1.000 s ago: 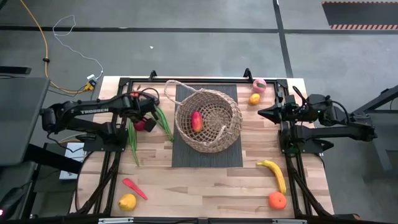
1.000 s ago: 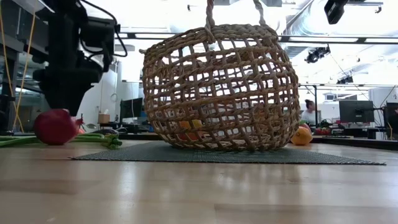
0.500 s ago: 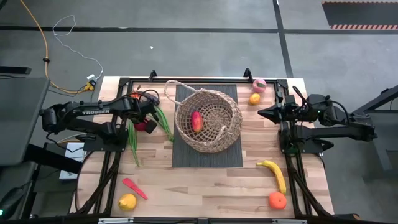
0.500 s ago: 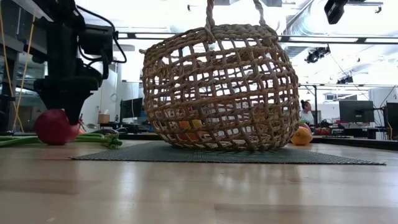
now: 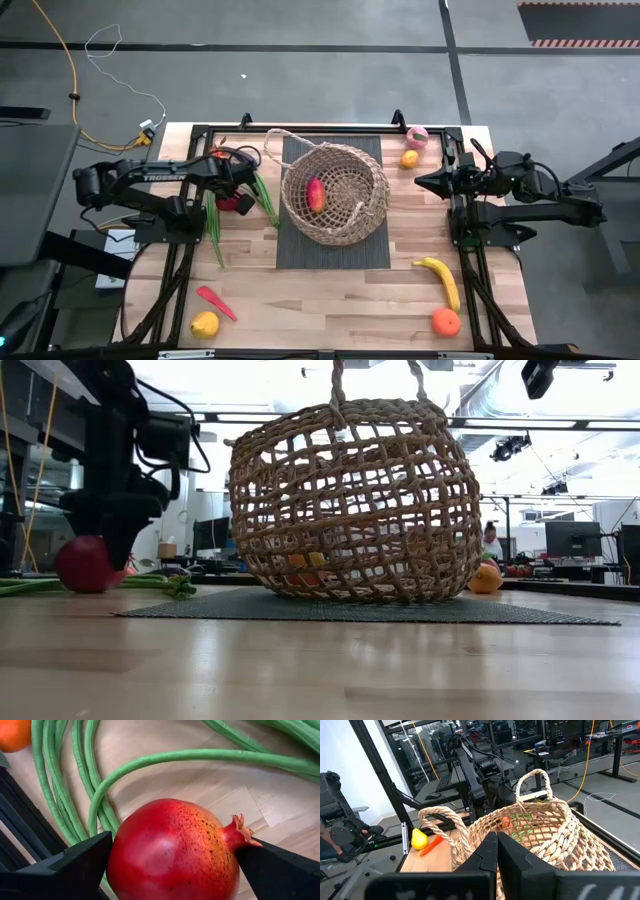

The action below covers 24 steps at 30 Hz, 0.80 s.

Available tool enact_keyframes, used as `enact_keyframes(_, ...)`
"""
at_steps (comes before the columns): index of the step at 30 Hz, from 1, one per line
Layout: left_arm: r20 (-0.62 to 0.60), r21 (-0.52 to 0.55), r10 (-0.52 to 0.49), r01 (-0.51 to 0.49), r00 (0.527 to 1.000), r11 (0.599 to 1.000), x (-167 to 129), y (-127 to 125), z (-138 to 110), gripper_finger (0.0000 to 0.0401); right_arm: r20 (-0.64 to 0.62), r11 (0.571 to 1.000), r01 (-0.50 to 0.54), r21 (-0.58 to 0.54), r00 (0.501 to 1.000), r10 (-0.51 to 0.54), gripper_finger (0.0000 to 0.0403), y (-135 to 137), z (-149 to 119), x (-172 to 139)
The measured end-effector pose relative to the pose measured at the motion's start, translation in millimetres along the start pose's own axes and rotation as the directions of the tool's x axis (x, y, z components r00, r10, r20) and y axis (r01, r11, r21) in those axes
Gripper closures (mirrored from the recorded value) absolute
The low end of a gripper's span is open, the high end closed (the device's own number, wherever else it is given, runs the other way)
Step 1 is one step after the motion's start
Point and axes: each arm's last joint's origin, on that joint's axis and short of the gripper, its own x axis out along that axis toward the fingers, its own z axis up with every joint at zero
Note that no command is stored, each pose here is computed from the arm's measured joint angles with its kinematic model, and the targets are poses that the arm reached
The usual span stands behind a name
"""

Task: Build produce basket
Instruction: Put the pomegranate into the woven basket

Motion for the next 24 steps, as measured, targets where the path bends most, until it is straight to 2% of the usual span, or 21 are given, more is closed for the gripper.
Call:
enact_keyframes(6,-0.013,0.001,0.000,0.000,1.000,1.000,1,0,-1,0.0013,-0.012,1.000,0.003,0.000,1.000,-0.003,0.0403,0,-1,0)
enact_keyframes(14,-0.070,0.013,-0.008,0.009,0.997,1.000,-9,1,-1,0.0046,-0.021,1.000,0.005,0.000,1.000,-0.005,0.0403,0,-2,0)
enact_keyframes(19,0.003,0.039,-0.036,0.036,0.999,0.999,-45,1,10,0.0051,-0.020,1.000,0.005,0.000,1.000,-0.005,0.0403,0,-2,0)
enact_keyframes(24,0.195,0.021,-0.133,0.131,0.972,0.991,-104,9,15,0.0053,-0.020,1.000,0.005,0.000,1.000,-0.005,0.0403,0,-2,0)
